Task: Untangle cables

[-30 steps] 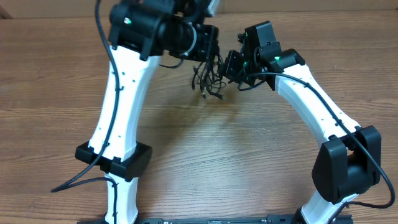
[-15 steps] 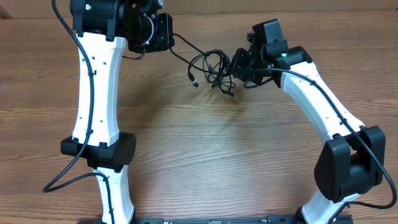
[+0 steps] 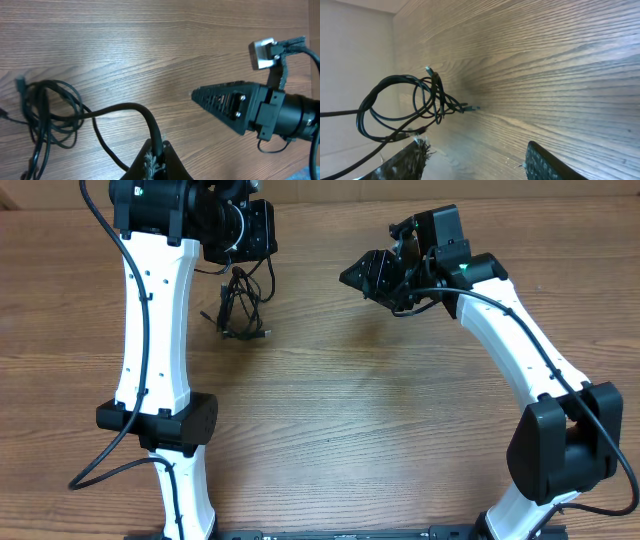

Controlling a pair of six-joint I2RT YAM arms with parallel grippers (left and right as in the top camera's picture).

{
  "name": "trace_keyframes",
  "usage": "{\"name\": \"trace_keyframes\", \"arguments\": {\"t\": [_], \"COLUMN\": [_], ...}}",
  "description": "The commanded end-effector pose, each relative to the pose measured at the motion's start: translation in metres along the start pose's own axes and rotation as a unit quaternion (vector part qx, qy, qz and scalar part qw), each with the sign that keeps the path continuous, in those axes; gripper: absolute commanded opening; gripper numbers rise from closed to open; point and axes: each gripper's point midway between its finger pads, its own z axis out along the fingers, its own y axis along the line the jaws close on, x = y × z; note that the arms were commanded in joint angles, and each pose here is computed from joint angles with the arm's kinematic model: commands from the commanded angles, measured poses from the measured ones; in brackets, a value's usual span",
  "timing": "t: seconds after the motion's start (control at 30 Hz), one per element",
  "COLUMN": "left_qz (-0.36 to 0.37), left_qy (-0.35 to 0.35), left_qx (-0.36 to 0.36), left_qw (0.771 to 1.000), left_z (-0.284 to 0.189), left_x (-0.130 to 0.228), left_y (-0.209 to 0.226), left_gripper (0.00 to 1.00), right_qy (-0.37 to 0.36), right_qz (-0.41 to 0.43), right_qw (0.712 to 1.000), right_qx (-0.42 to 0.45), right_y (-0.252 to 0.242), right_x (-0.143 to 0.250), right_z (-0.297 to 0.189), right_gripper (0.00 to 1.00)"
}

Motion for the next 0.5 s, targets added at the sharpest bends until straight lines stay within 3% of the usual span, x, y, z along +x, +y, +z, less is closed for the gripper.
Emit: {"name": "trace_keyframes", "arguments": {"t": [0.0, 0.1, 0.17, 0.3, 0.47], "left_qz": [0.003, -0.004, 0.0, 0.009, -0.017], "left_qy": [-0.016, -0.016, -0.012, 0.002, -0.001], "left_qx": [0.027, 0.041, 0.053, 0.067, 0.07], "left_qw": [1.0, 0.999, 0.999, 0.998, 0.997], "left_z": [-0.012, -0.011, -0.012, -0.011, -0.011], "left_x": [0.001, 0.001, 0.002, 0.009, 0.007], "left_y": [-0.022, -0.03, -0.034, -0.04, -0.042], "left_gripper": [0.04, 0.04, 0.04, 0.04, 0.04], "right_qy": [0.019, 0.023, 0.007, -0.014, -0.005], "right_qz": [-0.019, -0.056, -0.064, -0.074, -0.08], "right_qw": [0.999, 0.998, 0.998, 0.996, 0.996], "right_qx": [-0.019, -0.018, 0.009, 0.045, 0.045], "right_y": [0.018, 0.028, 0.023, 0.017, 0.021], "right_x": [0.013, 0.023, 0.021, 0.017, 0.026], "right_z": [0.007, 0.016, 0.02, 0.024, 0.028], "right_gripper": [0.65, 0.75, 0.77, 0.75, 0.67]}}
